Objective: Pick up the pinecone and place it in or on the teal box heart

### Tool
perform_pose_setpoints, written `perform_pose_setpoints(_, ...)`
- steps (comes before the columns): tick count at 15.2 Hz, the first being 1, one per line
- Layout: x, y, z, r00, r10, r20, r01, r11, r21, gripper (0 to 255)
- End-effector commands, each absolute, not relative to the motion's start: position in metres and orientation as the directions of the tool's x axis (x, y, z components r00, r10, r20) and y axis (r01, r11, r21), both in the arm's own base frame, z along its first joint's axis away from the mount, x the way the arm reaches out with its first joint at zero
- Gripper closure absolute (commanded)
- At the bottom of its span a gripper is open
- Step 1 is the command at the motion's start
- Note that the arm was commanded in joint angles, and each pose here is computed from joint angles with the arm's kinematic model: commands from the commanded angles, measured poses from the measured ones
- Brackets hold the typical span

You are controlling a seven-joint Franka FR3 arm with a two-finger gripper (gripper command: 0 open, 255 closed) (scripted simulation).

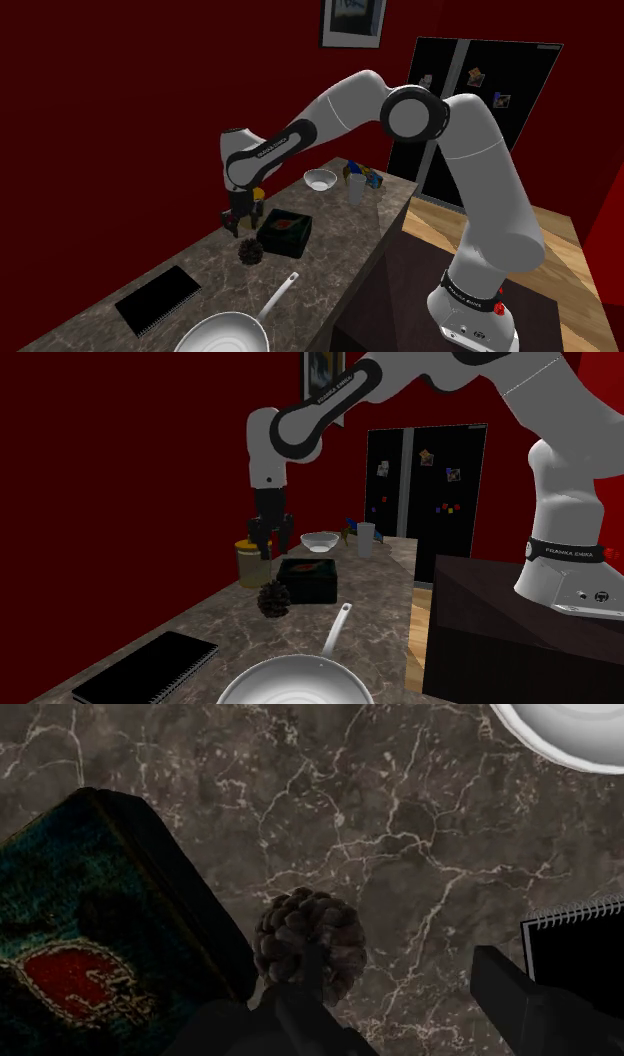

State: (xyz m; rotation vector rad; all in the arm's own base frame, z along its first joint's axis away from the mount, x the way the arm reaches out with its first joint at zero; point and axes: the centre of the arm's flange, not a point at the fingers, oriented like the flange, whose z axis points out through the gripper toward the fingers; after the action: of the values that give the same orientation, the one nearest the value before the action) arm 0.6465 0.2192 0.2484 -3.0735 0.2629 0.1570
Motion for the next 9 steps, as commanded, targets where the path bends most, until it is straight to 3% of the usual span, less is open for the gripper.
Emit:
perform_pose_setpoints(1, 0.657, 0.212, 0.233, 0.961, -0.253, -0.115, -0.258, -0.966, -0.029, 0)
perform_pose_setpoints(4, 0.676, 0.194, 0.202, 0.901, -0.415, -0.129, -0.418, -0.908, 0.0, 0)
perform_pose_setpoints(9, 0.675, 0.193, 0.179, 0.894, -0.429, -0.13, -0.433, -0.902, 0.002, 0)
